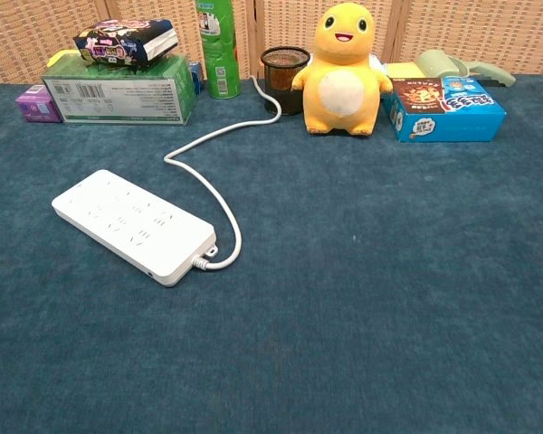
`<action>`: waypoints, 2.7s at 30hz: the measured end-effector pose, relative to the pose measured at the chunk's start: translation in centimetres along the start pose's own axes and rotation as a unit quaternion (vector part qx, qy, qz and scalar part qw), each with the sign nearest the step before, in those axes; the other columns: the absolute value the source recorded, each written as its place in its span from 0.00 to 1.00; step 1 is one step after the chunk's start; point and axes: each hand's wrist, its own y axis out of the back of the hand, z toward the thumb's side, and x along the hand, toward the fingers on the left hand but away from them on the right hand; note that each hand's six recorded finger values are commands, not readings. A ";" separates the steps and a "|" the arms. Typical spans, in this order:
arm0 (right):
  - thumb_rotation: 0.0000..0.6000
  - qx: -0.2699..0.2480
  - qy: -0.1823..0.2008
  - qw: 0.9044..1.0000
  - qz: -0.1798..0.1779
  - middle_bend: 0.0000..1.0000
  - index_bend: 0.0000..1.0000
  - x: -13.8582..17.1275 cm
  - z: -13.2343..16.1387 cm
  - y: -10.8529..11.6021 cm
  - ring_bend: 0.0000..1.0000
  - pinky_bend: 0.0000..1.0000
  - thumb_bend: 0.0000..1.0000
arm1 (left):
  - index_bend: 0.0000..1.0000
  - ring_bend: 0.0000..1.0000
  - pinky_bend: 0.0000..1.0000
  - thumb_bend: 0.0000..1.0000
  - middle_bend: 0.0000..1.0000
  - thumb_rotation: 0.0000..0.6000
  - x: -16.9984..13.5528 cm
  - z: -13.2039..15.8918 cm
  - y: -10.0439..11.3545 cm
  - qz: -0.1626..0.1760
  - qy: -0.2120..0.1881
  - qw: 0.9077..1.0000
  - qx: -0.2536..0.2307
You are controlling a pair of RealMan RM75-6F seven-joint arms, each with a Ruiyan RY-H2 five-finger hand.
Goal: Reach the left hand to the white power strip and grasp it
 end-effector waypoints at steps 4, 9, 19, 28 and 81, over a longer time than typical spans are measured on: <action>1.00 0.002 0.002 1.000 0.003 0.02 0.02 0.0 0.1 -0.2 0.01 0.00 0.00 | 0.00 0.00 0.03 0.00 0.00 1.00 0.1 0.1 -0.3 -0.006 -0.004 1.000 -0.003; 1.00 0.007 0.007 1.000 0.011 0.02 0.02 0.2 0.5 -0.7 0.01 0.00 0.00 | 0.00 0.00 0.05 0.02 0.00 1.00 0.3 0.9 -0.4 -0.014 -0.029 0.999 -0.025; 1.00 0.001 -0.001 1.000 0.015 0.02 0.02 0.0 0.2 -0.9 0.01 0.00 0.00 | 0.00 1.00 1.00 0.37 1.00 1.00 2.7 5.0 -2.7 -0.010 -0.074 0.990 -0.122; 1.00 0.002 -0.001 1.000 0.020 0.02 0.02 -0.1 0.3 -1.2 0.01 0.00 0.00 | 0.00 1.00 1.00 0.50 1.00 1.00 4.3 10.0 -8.6 -0.128 -0.099 0.981 -0.108; 1.00 -0.025 -0.012 0.999 0.023 0.02 0.02 -0.6 -0.9 -0.6 0.01 0.00 0.00 | 0.25 1.00 1.00 0.50 1.00 1.00 8.9 23.3 -17.1 -0.224 -0.065 0.969 -0.081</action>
